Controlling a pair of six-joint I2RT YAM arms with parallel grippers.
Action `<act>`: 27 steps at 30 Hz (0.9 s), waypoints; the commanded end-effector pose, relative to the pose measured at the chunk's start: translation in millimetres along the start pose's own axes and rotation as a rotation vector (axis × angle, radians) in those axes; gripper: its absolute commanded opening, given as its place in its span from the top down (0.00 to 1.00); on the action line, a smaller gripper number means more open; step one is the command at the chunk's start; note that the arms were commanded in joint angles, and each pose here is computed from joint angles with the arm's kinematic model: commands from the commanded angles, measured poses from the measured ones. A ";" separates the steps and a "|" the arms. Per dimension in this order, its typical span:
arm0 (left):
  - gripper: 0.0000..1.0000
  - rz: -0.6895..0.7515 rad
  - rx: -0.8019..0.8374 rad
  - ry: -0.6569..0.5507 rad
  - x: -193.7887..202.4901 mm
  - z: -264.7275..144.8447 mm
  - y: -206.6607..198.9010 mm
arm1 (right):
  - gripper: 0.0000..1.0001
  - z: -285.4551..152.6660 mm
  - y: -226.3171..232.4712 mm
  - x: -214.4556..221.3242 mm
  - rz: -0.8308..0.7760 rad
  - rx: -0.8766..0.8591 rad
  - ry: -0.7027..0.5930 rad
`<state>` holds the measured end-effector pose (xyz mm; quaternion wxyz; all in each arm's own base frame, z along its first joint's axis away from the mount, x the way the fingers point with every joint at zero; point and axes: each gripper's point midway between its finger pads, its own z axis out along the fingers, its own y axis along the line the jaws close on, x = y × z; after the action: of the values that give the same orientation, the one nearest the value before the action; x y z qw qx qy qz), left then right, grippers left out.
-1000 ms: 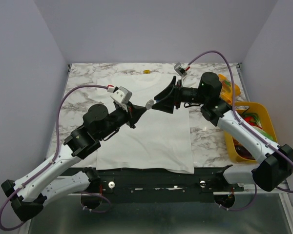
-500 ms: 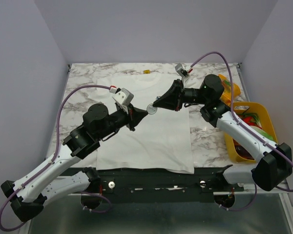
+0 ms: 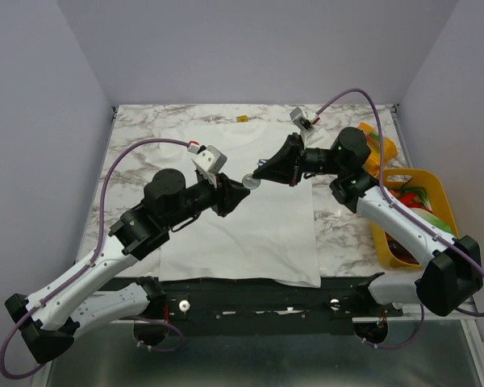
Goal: Pin the brooch onto the clothing
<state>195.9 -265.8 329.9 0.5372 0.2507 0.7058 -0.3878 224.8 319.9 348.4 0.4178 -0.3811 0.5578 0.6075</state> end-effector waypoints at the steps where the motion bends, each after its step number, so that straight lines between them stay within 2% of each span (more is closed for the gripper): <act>1: 0.66 0.002 0.077 -0.088 -25.7 1.5 -17.0 | 1.00 -0.4 16.4 0.6 -0.027 -0.061 -0.004; 4: 0.73 -0.007 0.091 -0.102 -25.6 4.9 -18.6 | 0.99 -0.9 20.2 -0.2 -0.027 -0.077 -0.007; 5: 0.78 -0.005 0.090 -0.104 -25.4 5.7 -18.1 | 1.00 -1.1 21.1 0.5 -0.026 -0.083 -0.007; 7: 0.78 -0.006 0.087 -0.114 -26.6 6.2 -17.3 | 1.00 -1.6 22.9 0.2 -0.028 -0.089 -0.013; 13: 0.61 0.015 -0.013 -0.094 -19.9 4.5 1.9 | 1.00 -1.5 22.4 0.4 -0.019 -0.086 -0.015; 14: 0.54 0.018 -0.030 -0.096 -19.5 3.5 5.4 | 1.00 -1.5 20.6 -0.3 -0.021 -0.078 -0.019; 18: 0.46 0.011 -0.049 -0.095 -11.9 1.8 11.3 | 1.00 -0.2 18.0 0.9 -0.008 -0.072 -0.018; 27: 0.50 0.004 0.005 -0.101 -7.7 6.2 5.9 | 1.00 -0.4 17.6 -4.4 -0.010 -0.054 -0.043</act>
<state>208.6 -264.0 327.2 0.5644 0.2293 0.6937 -0.3842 213.2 319.0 356.8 0.4169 -0.3816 0.5372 0.6261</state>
